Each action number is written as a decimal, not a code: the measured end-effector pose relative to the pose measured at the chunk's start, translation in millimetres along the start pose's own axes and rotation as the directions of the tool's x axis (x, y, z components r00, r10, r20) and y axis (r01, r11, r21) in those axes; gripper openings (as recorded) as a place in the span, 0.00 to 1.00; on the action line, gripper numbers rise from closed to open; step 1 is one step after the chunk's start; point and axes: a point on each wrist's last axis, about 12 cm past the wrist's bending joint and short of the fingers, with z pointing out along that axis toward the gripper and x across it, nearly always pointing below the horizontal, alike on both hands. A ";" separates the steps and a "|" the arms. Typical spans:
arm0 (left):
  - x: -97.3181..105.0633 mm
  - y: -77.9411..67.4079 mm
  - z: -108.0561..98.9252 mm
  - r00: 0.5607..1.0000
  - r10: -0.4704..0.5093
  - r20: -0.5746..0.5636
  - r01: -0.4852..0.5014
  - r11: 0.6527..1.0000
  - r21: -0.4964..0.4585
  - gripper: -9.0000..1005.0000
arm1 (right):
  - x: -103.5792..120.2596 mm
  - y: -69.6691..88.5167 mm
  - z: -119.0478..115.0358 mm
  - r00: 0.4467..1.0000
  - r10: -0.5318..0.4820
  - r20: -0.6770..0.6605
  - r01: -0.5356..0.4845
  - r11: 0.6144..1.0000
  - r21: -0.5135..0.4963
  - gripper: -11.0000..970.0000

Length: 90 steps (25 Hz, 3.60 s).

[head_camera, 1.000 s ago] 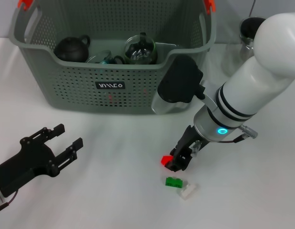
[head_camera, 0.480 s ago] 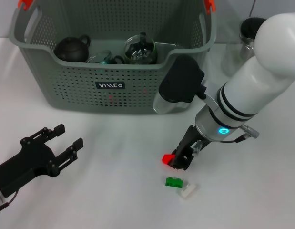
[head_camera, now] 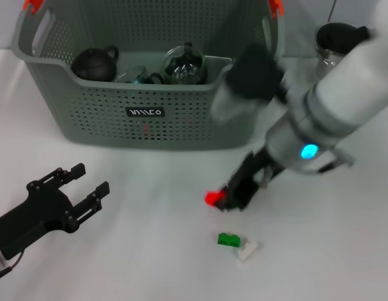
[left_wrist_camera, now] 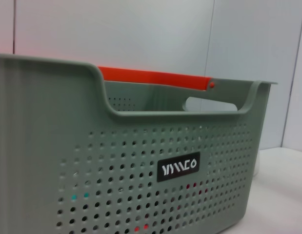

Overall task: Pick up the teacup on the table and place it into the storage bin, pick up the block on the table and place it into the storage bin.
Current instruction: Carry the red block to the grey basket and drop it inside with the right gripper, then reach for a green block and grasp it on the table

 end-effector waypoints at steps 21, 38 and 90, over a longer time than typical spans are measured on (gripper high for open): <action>-0.8 0.6 0.7 1.000 0.003 0.000 -0.003 1.000 0.003 0.63 | -61.2 -25.6 -127.9 0.758 -0.068 0.649 -0.097 0.972 0.214 0.23; 0.5 -0.8 -0.1 1.000 -0.005 0.001 0.005 1.000 0.002 0.63 | -122.4 -72.5 -65.2 0.871 -0.021 0.491 -0.170 0.924 0.342 0.23; -1.6 1.1 9.4 1.000 0.001 -0.008 -0.001 1.000 0.009 0.63 | 14.2 36.3 6.7 0.942 -0.296 -0.161 0.300 0.954 0.000 0.45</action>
